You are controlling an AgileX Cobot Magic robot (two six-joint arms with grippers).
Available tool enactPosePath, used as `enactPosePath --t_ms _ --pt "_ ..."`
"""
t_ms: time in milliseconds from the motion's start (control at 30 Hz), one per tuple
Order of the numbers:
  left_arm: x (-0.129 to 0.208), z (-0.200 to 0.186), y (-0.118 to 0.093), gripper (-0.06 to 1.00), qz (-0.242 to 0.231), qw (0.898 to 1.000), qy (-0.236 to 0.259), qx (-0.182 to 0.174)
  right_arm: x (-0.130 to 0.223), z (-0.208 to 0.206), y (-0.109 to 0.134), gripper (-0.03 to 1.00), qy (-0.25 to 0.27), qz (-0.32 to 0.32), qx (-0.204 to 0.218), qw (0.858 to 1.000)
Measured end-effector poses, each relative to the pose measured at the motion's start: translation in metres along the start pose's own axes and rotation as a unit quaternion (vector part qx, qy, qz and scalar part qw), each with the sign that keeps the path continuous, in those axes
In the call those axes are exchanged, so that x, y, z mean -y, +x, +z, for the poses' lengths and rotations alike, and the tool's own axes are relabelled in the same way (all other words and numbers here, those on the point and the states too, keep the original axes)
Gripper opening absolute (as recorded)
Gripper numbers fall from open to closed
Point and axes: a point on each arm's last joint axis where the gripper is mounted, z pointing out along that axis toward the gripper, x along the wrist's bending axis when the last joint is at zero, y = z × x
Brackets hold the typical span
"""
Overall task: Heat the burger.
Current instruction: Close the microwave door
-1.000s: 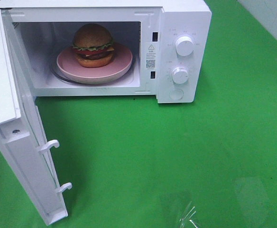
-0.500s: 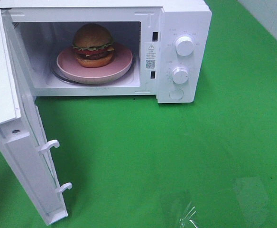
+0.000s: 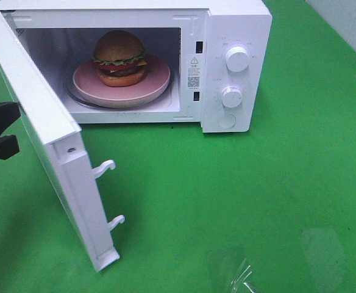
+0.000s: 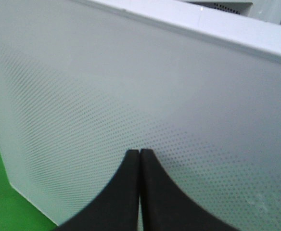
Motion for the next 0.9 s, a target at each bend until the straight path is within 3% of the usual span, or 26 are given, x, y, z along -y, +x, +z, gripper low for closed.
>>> enactPosePath --t_ms 900 --pt "-0.017 0.079 0.011 0.0 -0.011 1.0 -0.016 0.024 0.0 0.0 0.0 0.75 0.0 0.0 0.0 1.0"
